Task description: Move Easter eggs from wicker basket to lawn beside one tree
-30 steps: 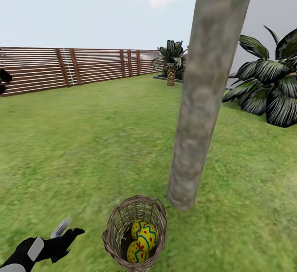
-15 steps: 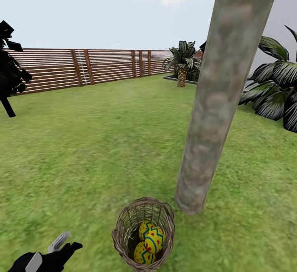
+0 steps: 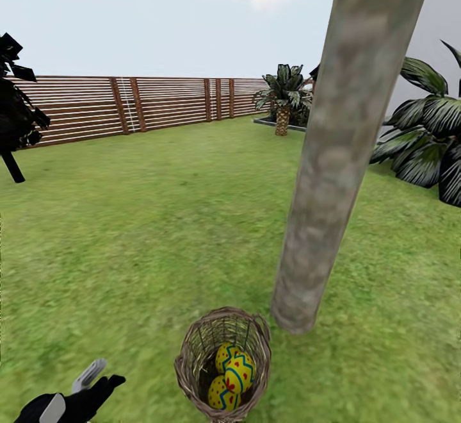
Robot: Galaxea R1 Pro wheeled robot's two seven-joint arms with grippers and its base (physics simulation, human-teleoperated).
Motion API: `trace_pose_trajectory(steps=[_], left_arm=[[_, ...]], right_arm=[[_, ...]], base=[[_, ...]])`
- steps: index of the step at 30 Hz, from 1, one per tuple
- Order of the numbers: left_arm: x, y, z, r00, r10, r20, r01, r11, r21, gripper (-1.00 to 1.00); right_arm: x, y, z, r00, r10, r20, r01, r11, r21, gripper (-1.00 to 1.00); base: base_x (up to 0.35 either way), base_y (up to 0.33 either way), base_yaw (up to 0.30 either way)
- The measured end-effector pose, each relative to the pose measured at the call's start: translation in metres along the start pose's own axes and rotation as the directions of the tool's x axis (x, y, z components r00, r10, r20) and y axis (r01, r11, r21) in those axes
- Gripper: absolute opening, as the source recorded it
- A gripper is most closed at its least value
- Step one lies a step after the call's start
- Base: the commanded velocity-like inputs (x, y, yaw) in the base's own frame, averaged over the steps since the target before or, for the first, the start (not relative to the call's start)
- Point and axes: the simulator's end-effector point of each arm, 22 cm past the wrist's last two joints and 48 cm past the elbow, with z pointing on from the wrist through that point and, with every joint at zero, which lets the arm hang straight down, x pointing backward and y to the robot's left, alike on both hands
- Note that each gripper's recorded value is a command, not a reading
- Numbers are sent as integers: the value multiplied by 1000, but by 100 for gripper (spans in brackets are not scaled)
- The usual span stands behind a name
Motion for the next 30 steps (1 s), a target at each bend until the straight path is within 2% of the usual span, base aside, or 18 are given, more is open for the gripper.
trace_pose_trajectory(steps=[3,8,14,16,18,21,22,23,24,25,26,27,29,30], left_arm=[[-3,0,1,1000,5,22,-5,1000,-1,100],[4,4,3,1000,-1,8,1,1000,-6,100],[6,5,3,1000,-2,5,2,1000,-6,100],[7,5,3,1000,-1,3,1,1000,-6,100],[7,4,3,1000,0,2,0,1000,-5,100],[7,4,3,1000,0,2,0,1000,-6,100],[7,5,3,1000,0,2,0,1000,-6,100],[7,5,3,1000,0,2,0,1000,-6,100],[7,5,3,1000,0,2,0,1000,-6,100],[7,5,3,1000,0,2,0,1000,-7,100],[7,5,3,1000,0,2,0,1000,-6,100],[7,5,3,1000,0,3,0,1000,-6,100],[7,4,3,1000,-1,2,1,1000,-3,100],[7,3,3,1000,1,1,-1,1000,-3,100]], right_arm=[[0,-5,0,1000,5,1,-5,1000,8,100],[-6,-11,0,1000,-3,12,2,1000,16,100],[-35,-25,0,998,-11,67,8,999,45,100],[-47,-32,0,996,-46,71,42,997,64,100],[-55,-42,-1,996,-88,33,84,992,89,100],[-89,-70,-9,994,-112,-4,111,982,153,100],[-122,-70,-20,995,-101,-3,100,979,179,100],[-150,-71,-30,995,-98,32,90,976,200,100],[-162,-64,-35,995,-93,38,84,976,201,100],[-204,-38,-54,989,-135,68,118,972,204,100],[-226,-28,-64,981,-165,100,141,967,210,100],[-247,-12,-76,968,-219,125,189,958,214,100],[-283,14,-101,947,-268,180,228,950,214,100],[-297,23,-113,941,-271,205,228,951,211,100]], base=[[-293,0,0],[-327,0,0],[-283,0,0],[-69,0,0],[-28,0,0],[-8,0,0],[-2,0,0],[0,0,0],[0,0,0],[0,0,0],[0,0,0],[0,0,0],[0,0,0],[0,0,0]])
